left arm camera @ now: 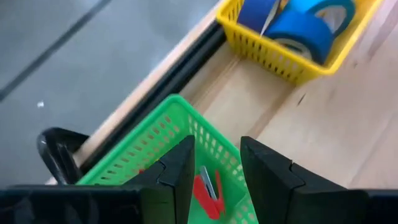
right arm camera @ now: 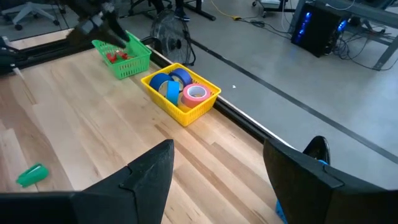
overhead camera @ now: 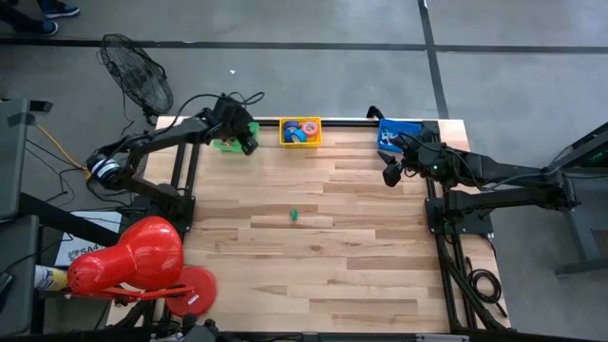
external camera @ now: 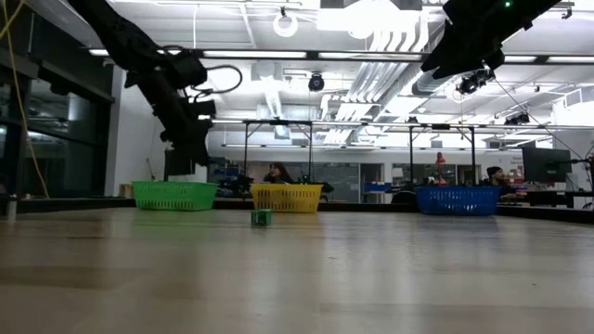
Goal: Pick and place Stapler, Stapler remover, tape
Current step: Put the green stapler into the green bin
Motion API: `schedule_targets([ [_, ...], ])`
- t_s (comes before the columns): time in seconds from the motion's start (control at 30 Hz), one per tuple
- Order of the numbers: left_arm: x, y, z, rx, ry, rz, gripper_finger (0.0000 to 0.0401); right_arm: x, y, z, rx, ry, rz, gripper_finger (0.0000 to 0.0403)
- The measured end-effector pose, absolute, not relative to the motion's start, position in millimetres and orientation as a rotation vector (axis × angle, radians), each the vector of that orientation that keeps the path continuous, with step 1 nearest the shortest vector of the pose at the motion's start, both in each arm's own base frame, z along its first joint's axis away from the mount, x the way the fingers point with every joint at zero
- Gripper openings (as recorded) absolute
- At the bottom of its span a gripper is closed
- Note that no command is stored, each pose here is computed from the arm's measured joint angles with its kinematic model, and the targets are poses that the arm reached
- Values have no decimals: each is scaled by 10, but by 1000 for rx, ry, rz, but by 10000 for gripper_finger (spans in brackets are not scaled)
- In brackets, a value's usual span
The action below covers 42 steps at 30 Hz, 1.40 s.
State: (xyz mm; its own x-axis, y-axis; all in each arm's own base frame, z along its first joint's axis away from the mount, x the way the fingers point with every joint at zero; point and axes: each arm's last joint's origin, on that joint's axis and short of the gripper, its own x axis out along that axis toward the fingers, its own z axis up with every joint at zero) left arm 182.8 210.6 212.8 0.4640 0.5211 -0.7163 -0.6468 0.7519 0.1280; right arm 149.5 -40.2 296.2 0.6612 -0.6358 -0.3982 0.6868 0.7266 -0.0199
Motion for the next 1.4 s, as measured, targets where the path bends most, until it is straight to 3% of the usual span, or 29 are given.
schedule_targets([
  [0.23, 1760, 2013, 2362, -97, 740, 690, 126, 1494, -402, 2960, 138, 398, -751, 240],
  [0.53, 1928, 1784, 2456, -25, 640, 349, 126, 1494, -401, 2961, 135, 399, -748, 240],
  [1.0, 2381, 1111, 2457, -27, 629, 85, 126, 1503, -389, 2958, 150, 406, -698, 240],
  [1.27, 2585, 626, 2441, 245, 633, -76, 129, 1513, -374, 2953, 150, 421, -629, 240],
  [1.4, 2685, 421, 2429, 371, 612, -114, 151, 1513, -369, 2946, 153, 430, -614, 240],
])
